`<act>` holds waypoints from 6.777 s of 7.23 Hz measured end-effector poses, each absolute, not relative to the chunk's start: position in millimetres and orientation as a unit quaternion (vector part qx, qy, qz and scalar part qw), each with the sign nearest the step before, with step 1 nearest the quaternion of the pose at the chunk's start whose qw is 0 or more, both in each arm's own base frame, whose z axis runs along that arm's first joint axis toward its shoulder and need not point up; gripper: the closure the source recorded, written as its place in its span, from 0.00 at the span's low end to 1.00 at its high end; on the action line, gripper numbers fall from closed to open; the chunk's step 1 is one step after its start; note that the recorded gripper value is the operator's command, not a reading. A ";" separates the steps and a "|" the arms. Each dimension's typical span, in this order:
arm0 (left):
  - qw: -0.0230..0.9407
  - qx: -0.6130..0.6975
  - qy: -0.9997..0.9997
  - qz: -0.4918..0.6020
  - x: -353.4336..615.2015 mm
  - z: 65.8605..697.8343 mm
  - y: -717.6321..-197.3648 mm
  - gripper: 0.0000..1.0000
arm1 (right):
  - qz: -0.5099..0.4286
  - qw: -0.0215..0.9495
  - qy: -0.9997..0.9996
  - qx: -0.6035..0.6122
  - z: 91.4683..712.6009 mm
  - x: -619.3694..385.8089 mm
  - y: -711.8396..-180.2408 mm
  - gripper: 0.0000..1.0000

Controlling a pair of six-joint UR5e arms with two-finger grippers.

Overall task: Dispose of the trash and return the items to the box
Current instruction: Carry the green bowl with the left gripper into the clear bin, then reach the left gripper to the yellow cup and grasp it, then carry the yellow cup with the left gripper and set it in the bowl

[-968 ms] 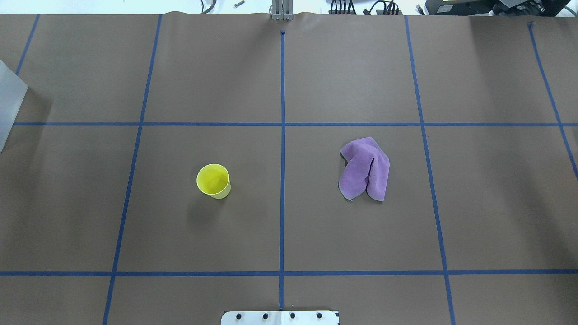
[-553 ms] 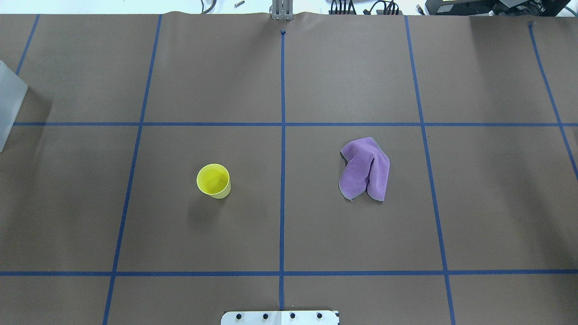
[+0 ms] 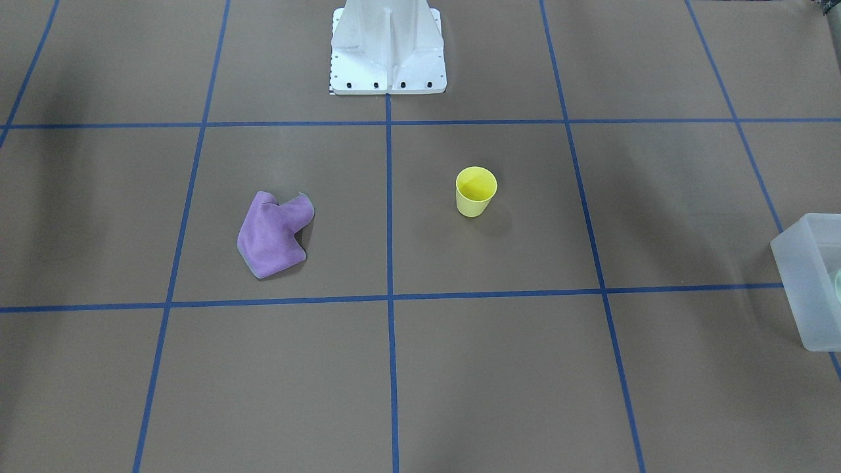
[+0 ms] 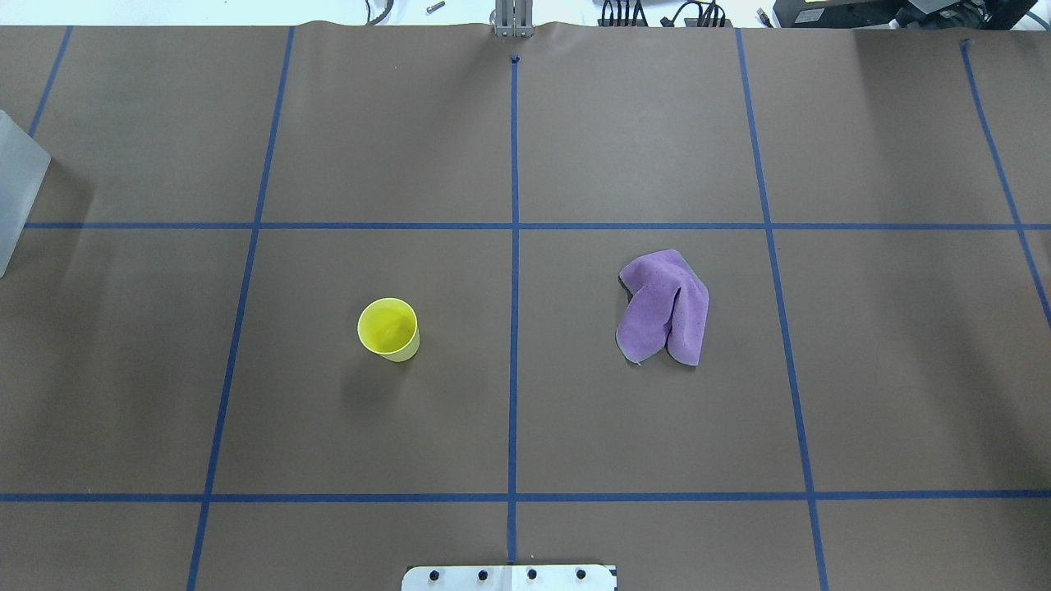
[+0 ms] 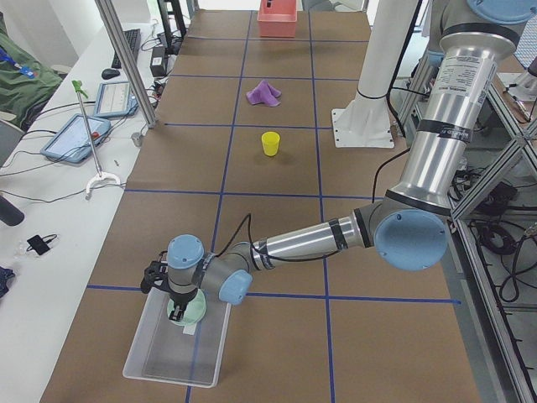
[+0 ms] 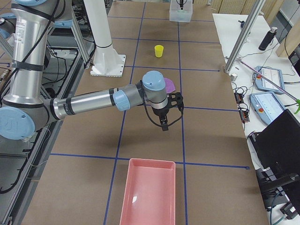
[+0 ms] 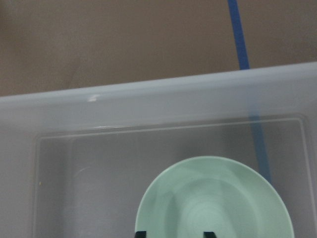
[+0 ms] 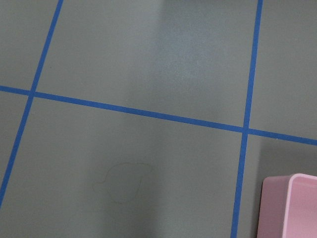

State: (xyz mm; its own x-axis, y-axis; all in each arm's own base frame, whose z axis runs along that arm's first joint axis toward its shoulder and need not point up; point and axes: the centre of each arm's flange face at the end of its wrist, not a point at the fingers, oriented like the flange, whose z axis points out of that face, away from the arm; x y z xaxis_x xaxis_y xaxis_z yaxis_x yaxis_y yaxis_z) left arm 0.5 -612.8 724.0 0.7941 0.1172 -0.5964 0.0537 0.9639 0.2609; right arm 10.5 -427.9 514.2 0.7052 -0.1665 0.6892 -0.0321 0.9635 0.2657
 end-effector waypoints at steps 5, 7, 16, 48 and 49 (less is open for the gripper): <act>0.898 0.140 0.410 -0.078 -1.5 491.7 -561.0 0.01 | -0.034 0.913 -0.386 0.126 512.9 6.1 -427.9 0.00; 0.868 0.166 0.466 -0.047 57.3 413.7 -522.5 0.01 | -0.035 0.913 -0.386 0.125 512.8 5.4 -427.9 0.00; 0.853 0.132 0.504 0.026 454.1 317.6 -397.1 0.68 | -0.034 0.914 -0.384 0.124 515.4 5.3 -427.3 0.00; 0.927 0.148 0.332 0.096 7.4 730.6 -616.4 0.02 | -0.044 0.912 -0.386 0.127 508.9 -2.4 -431.2 0.00; 0.926 0.155 0.332 0.089 -2.7 708.8 -624.4 0.02 | -0.043 0.912 -0.387 0.126 508.4 -3.4 -431.3 0.00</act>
